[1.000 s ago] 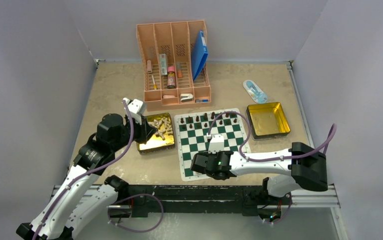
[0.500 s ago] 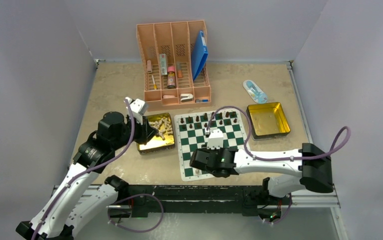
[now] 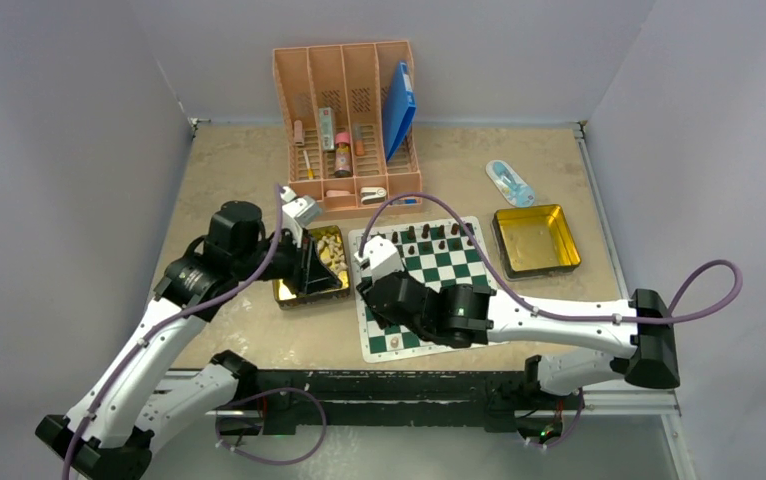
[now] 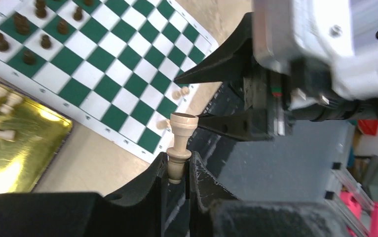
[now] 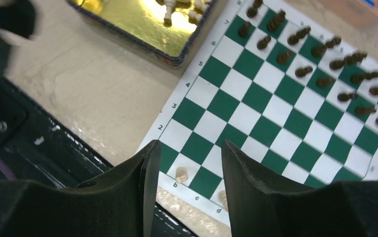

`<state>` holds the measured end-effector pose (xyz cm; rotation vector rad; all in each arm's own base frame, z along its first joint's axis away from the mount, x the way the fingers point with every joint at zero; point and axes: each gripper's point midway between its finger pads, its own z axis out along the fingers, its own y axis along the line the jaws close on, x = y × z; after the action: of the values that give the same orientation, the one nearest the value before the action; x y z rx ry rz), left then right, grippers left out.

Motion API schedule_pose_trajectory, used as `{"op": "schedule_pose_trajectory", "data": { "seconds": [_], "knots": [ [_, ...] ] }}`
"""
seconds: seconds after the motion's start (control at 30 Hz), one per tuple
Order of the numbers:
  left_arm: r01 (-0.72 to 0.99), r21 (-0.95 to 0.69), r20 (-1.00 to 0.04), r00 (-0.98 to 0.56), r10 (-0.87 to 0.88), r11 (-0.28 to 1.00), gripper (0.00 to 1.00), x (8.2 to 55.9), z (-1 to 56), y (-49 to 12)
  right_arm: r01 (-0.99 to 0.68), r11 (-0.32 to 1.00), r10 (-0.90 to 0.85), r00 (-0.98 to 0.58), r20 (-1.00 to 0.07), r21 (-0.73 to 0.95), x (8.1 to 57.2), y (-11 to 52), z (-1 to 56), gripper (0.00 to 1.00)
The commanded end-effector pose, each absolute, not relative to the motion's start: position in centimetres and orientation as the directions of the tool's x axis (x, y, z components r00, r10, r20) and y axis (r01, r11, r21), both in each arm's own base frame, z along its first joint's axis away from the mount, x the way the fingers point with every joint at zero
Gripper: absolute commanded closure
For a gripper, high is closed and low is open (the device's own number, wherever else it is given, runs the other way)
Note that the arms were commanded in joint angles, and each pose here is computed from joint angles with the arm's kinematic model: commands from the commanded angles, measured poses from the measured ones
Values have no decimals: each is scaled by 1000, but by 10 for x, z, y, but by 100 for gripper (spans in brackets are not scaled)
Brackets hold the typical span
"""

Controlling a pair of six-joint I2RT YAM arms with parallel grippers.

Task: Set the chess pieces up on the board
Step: Place the chess piece on the chessboard.

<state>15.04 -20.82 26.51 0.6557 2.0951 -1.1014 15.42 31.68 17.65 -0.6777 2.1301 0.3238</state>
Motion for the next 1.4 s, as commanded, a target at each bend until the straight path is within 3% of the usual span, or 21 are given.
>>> {"op": "schedule_pose_trajectory", "data": {
  "seconds": [0.0, 0.17, 0.4, 0.67, 0.83, 1.2, 1.37],
  "knots": [
    [702, -585, -709, -686, 163, 407, 97, 127, 277, -216, -761, 634, -474, -244, -846, -136, 144, 334, 214, 48],
    [643, -650, -638, -751, 170, 405, 97, 122, 270, -218, -795, 584, -442, -140, -886, -166, 142, 335, 249, 46],
    [599, -736, -553, -801, 229, 316, 97, 110, 265, -228, -861, 380, -400, 177, -899, -339, 126, 341, 283, 46],
    [597, -770, -540, -797, 271, 224, 97, 100, 265, -232, -806, 217, -454, 416, -788, -551, 125, 352, 277, 45],
    [590, -773, -526, -801, 286, 232, 96, 98, 259, -230, -731, 194, -489, 506, -711, -654, 136, 354, 282, 45],
    [572, -788, -504, -812, 296, 229, 94, 96, 256, -231, -700, 74, -394, 634, -666, -710, 118, 368, 283, 45],
    [568, -792, -500, -814, 297, 224, 94, 96, 256, -231, -698, 31, -353, 662, -661, -716, 109, 371, 286, 50]
  ]
}}
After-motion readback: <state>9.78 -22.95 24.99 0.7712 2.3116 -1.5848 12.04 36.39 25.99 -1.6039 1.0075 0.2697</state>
